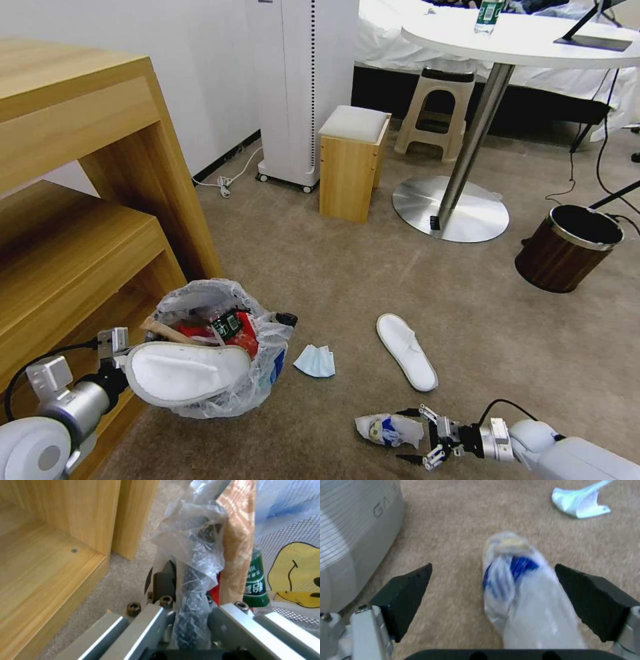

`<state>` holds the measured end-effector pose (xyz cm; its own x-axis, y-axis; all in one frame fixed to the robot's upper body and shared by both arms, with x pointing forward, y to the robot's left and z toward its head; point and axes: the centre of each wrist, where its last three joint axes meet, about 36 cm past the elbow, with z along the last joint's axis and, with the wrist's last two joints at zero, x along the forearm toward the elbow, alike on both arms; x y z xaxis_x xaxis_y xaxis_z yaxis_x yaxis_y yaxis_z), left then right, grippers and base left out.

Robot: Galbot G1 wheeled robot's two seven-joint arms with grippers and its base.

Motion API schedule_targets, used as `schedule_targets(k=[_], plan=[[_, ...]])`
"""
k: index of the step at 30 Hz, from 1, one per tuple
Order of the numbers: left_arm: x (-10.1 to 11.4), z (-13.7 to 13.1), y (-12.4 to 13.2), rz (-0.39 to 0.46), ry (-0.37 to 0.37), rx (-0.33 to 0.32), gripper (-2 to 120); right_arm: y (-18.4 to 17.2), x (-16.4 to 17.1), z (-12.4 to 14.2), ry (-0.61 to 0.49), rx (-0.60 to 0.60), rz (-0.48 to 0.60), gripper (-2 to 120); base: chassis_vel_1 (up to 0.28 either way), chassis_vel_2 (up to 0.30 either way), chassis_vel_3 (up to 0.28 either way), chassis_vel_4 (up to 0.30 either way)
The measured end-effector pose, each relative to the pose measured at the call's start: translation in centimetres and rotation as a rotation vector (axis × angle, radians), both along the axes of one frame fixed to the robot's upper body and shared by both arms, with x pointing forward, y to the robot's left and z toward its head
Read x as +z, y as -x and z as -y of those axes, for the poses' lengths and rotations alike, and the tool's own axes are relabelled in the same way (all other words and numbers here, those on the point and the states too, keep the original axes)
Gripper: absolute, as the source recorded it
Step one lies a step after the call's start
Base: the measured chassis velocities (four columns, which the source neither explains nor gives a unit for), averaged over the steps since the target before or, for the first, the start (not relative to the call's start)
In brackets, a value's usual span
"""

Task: Pick up the trash bin and place the garbage on the floor into it.

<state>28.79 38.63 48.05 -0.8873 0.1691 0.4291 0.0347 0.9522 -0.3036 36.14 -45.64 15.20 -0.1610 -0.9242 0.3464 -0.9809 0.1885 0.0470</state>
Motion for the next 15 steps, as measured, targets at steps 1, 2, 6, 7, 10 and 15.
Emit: schedule_targets(k=[1, 2, 6, 7, 10, 15], plan=[[0.0, 0.0, 0.0, 0.000, 0.000, 0.000, 0, 0.0, 0.0, 0.0, 0.000, 0.000, 0.000, 92, 0.000, 0.000, 0.000, 0.000], [0.1, 0.0, 0.0, 0.002, 0.000, -0.002, 0, 0.2, -0.2, 0.0, 0.001, -0.004, -0.003, 92, 0.000, 0.000, 0.000, 0.000], [0.2, 0.1, 0.0, 0.004, -0.001, -0.004, 0, 0.6, -0.5, 0.3, 0.011, -0.015, -0.011, 92, 0.000, 0.000, 0.000, 0.000], [0.3, 0.1, 0.1, 0.004, -0.001, -0.004, 0, 0.8, -0.7, 0.5, 0.016, -0.019, -0.015, 92, 0.000, 0.000, 0.000, 0.000], [0.4, 0.1, 0.1, 0.005, -0.001, -0.005, 0, 0.9, -0.8, 0.8, 0.022, -0.028, -0.018, 92, 0.000, 0.000, 0.000, 0.000], [0.5, 0.3, 0.3, 0.008, 0.000, -0.009, 0, 0.9, -1.2, 1.4, 0.038, -0.054, -0.021, 91, 0.000, 0.000, 0.000, 0.000]])
